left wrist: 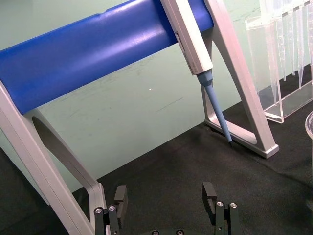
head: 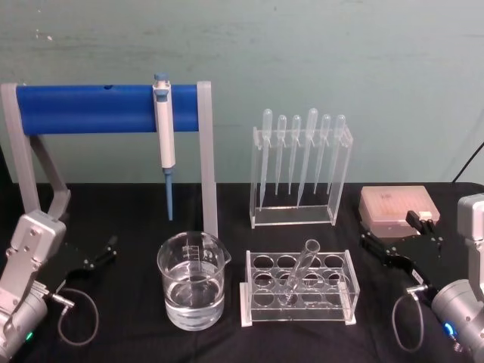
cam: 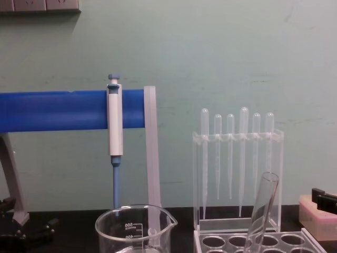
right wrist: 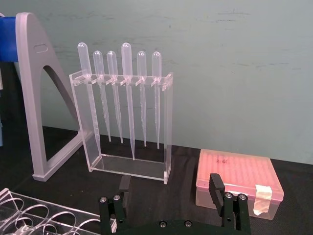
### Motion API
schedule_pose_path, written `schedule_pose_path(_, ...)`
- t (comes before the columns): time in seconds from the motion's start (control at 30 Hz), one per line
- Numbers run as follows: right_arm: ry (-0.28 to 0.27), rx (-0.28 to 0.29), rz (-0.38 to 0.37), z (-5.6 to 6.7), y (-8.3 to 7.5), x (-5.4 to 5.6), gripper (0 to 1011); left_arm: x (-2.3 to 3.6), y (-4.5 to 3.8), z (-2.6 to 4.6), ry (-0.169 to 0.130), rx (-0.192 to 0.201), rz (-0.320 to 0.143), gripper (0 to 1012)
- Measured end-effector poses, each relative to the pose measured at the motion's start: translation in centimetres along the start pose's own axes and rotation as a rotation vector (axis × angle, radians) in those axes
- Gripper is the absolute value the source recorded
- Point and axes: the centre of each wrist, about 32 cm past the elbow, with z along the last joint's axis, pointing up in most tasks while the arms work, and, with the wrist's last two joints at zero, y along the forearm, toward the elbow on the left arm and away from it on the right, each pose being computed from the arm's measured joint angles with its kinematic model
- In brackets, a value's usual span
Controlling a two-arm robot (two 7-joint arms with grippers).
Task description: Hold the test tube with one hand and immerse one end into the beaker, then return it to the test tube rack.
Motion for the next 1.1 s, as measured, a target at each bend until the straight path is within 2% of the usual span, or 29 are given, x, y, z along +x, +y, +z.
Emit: schedule_pose_path(1.1,-0.001,0.001,0.003,0.09,0.03,-0.01,1002,0.00,0.00,0.00,0.000,0.000,0.000,1000)
